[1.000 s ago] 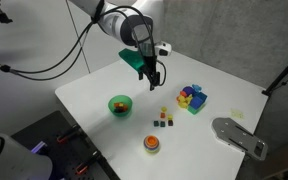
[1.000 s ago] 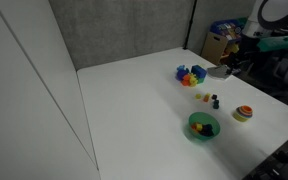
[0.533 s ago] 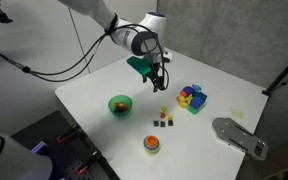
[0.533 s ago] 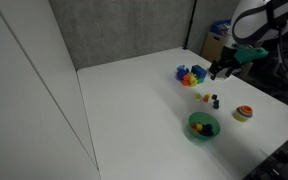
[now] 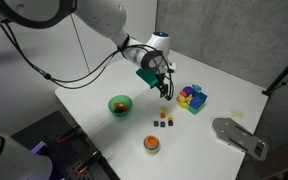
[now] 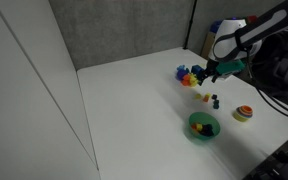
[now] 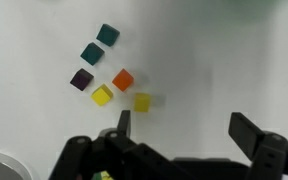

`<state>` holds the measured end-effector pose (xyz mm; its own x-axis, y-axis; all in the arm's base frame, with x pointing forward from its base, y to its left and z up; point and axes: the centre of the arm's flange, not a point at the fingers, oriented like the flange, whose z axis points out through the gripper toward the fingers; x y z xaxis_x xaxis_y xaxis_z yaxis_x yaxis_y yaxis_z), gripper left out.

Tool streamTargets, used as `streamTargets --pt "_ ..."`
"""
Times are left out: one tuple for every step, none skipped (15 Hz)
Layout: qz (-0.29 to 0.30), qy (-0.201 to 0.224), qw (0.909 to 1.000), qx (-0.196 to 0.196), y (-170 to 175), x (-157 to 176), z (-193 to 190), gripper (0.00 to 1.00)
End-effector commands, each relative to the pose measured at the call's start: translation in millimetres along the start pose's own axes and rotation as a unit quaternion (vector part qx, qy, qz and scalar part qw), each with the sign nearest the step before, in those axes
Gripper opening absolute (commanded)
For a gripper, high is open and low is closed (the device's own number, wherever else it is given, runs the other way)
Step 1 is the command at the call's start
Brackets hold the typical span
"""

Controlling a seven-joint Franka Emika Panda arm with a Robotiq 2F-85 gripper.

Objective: Pick up one yellow block and put it in the green bowl

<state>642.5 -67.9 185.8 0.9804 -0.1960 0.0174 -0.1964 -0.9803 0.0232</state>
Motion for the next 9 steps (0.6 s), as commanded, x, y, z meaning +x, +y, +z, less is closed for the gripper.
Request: streamTargets --pt "0.010 0.012 0.9999 -0.002 8.1 27.8 34.2 1.00" --pt "0.012 0.014 0.9998 -0.005 11.3 30.7 43.4 1.00" --pt "0.014 0.016 0.9998 -0.007 16.1 32.6 54.4 1.00" --pt "0.015 0.017 0.9997 -0.010 20.1 33.4 63.7 1.00" --pt "0.017 0.020 0.9996 -0.012 24.0 34.2 72.6 1.00" --pt "0.019 0.023 0.9995 -0.014 27.5 34.2 82.0 1.00" --pt "0.021 0.026 0.9993 -0.016 30.0 34.6 90.4 1.00" --pt "0.022 0.028 0.9992 -0.016 32.1 35.0 98.0 1.00" --pt "0.025 0.031 0.9991 -0.015 33.0 35.8 104.6 1.00"
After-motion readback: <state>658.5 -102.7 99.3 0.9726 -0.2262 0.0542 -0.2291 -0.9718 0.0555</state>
